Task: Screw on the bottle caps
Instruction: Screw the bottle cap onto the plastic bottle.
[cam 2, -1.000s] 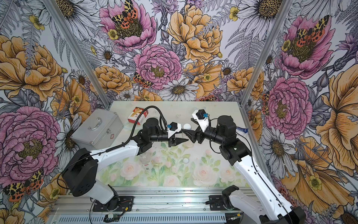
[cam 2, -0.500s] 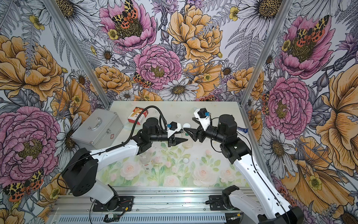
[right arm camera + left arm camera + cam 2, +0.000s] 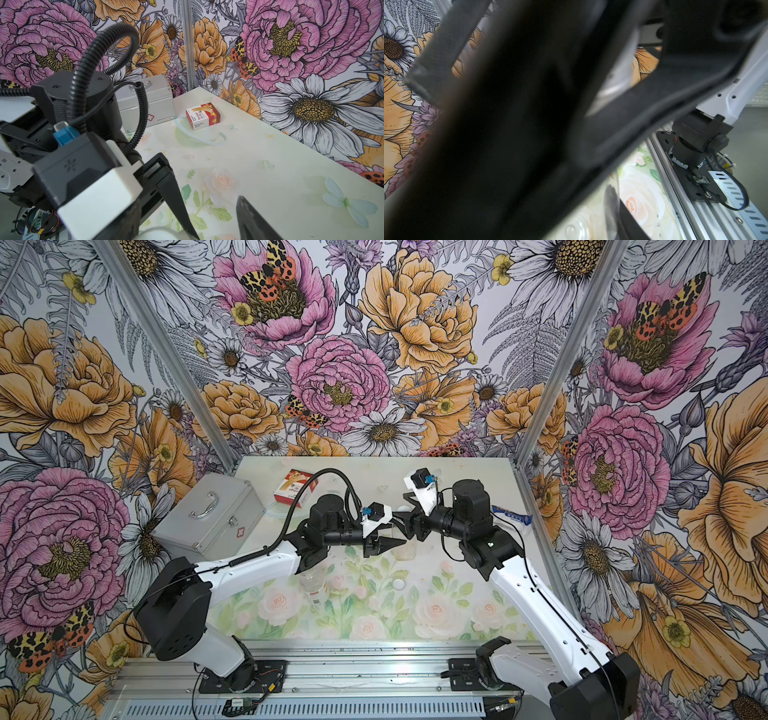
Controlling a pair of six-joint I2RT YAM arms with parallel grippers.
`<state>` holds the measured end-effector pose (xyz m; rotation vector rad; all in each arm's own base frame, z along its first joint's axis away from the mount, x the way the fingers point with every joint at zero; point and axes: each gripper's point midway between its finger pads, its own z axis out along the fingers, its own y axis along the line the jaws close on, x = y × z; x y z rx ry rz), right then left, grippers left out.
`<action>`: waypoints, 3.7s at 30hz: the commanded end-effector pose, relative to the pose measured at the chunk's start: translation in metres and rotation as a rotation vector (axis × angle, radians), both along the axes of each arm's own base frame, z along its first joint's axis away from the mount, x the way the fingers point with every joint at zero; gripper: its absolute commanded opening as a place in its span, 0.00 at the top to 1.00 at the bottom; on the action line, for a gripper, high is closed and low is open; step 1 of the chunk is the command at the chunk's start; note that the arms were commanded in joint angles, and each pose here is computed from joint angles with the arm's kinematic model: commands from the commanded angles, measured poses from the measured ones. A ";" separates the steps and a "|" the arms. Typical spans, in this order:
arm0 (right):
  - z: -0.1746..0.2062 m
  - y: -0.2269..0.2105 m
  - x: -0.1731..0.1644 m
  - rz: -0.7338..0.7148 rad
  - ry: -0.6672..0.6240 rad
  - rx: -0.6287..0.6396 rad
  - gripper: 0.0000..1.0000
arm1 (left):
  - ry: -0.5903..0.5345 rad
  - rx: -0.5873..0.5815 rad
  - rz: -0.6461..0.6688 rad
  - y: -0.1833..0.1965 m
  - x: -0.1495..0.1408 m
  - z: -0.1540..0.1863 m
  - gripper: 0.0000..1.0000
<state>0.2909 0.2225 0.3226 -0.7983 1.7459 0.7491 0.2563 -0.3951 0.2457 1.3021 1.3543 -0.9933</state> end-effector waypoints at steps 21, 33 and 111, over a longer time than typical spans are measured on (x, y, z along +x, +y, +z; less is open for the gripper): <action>0.047 -0.021 -0.048 0.331 -0.161 0.096 0.22 | -0.081 -0.011 -0.075 0.017 -0.010 0.014 0.64; 0.039 -0.009 -0.038 0.391 -0.176 0.038 0.29 | -0.107 -0.016 -0.127 0.018 -0.019 0.016 0.64; -0.010 -0.067 -0.017 -0.579 0.228 0.110 0.01 | 0.063 -0.056 0.333 0.023 0.084 0.002 0.64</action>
